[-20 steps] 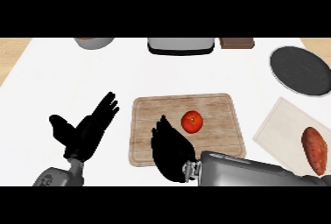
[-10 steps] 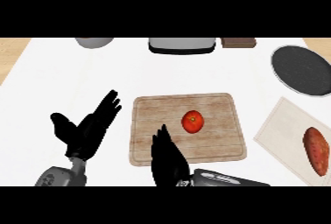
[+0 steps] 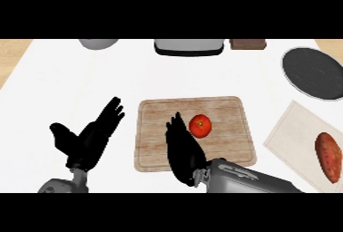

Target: Pick the tomato from the cutting board and place it in the pan

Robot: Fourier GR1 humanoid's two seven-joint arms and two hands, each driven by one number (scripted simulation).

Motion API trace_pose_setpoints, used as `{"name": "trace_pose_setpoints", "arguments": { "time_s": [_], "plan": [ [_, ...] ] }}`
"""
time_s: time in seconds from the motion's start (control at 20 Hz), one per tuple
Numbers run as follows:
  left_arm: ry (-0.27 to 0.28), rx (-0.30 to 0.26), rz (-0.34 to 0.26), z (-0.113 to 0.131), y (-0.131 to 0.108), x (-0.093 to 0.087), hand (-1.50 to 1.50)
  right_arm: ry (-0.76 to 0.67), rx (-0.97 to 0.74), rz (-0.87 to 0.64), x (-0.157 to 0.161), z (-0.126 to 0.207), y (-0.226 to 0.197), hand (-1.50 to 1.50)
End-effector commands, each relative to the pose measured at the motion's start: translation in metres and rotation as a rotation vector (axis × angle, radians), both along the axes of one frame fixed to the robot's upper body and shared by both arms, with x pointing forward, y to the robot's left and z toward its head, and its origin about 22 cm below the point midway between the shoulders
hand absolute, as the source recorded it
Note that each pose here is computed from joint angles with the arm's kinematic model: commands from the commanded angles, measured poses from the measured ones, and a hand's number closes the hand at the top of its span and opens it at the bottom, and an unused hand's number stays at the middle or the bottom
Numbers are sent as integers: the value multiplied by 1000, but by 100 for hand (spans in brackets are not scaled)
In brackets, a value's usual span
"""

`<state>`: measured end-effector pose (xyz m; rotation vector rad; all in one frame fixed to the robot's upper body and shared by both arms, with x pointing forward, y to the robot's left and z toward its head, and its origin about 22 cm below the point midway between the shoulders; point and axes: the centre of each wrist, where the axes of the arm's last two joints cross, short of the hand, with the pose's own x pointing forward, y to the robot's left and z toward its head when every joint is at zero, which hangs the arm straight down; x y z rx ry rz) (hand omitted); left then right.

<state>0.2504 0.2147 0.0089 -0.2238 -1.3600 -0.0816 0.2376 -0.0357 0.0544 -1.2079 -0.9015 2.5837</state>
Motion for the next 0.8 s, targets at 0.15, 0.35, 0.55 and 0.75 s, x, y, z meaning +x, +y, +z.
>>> {"name": "trace_pose_setpoints", "arguments": {
  "time_s": [0.15, 0.35, 0.55, 0.75],
  "plan": [
    [5, -10, -11, -1, 12, 5, 0, 2, 4, 0, 16, -15, -2, -150],
    [1, 1, -4, 8, 6, 0, 0, -24, 1, 3, 20, -19, -17, -150],
    [14, -9, -2, 2, -13, -20, 0, 13, 50, 35, 48, -18, -20, 150],
    [8, 21, -4, 1, -6, -3, 0, -31, -1, 174, 56, -23, -14, 150]
  ]
}}
